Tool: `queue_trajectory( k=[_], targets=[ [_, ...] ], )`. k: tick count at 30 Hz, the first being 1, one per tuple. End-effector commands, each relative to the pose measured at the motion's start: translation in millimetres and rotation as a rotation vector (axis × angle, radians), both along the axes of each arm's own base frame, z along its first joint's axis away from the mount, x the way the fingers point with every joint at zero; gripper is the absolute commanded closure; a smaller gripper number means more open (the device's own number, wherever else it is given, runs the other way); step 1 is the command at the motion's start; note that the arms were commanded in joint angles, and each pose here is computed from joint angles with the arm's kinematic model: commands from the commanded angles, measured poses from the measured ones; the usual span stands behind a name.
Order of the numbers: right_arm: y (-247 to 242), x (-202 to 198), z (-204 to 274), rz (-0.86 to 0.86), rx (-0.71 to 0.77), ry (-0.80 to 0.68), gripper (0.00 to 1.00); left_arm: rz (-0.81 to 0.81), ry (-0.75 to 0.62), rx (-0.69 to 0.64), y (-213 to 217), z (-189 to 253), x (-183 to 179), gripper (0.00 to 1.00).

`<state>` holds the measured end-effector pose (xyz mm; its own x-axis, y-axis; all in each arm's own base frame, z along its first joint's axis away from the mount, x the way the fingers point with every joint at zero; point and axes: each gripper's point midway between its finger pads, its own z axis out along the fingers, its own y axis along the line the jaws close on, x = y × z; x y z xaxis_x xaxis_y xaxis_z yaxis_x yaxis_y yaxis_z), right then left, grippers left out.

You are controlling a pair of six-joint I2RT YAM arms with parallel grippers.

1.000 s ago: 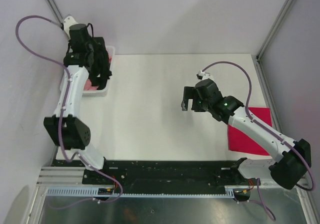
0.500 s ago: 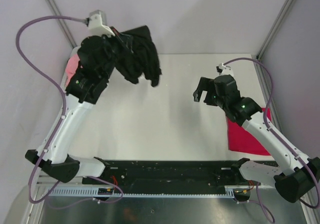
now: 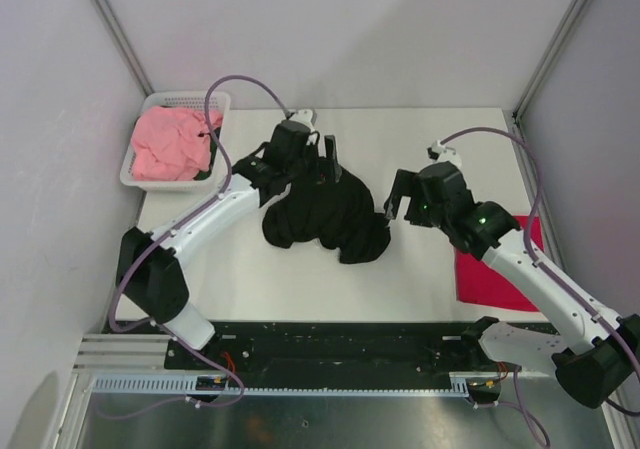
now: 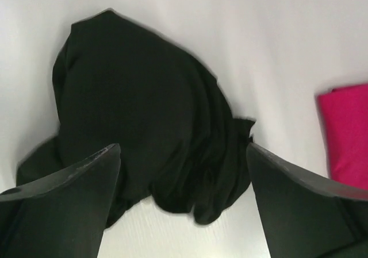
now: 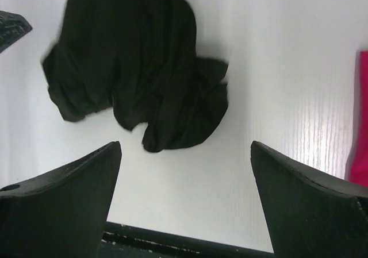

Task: Fold and stack the t-shirts
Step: Move the tshirt to the center of the board

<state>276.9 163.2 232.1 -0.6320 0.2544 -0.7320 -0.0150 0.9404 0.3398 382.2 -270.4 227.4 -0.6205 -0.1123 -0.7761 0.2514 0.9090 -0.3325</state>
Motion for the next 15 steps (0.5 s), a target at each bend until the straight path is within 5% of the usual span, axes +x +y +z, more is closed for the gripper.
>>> queue_trajectory(
  k=[1,15],
  targets=[
    [5.9,-18.6,-27.4,-0.007,-0.020,0.059,0.01,-0.039,-0.066,-0.043,16.2,37.9,-28.2,0.03],
    [58.3,-28.3,-95.1,0.081,-0.051,0.118,0.09,0.044,0.155,-0.002,87.3,-78.0,-141.7,0.11]
  ],
)
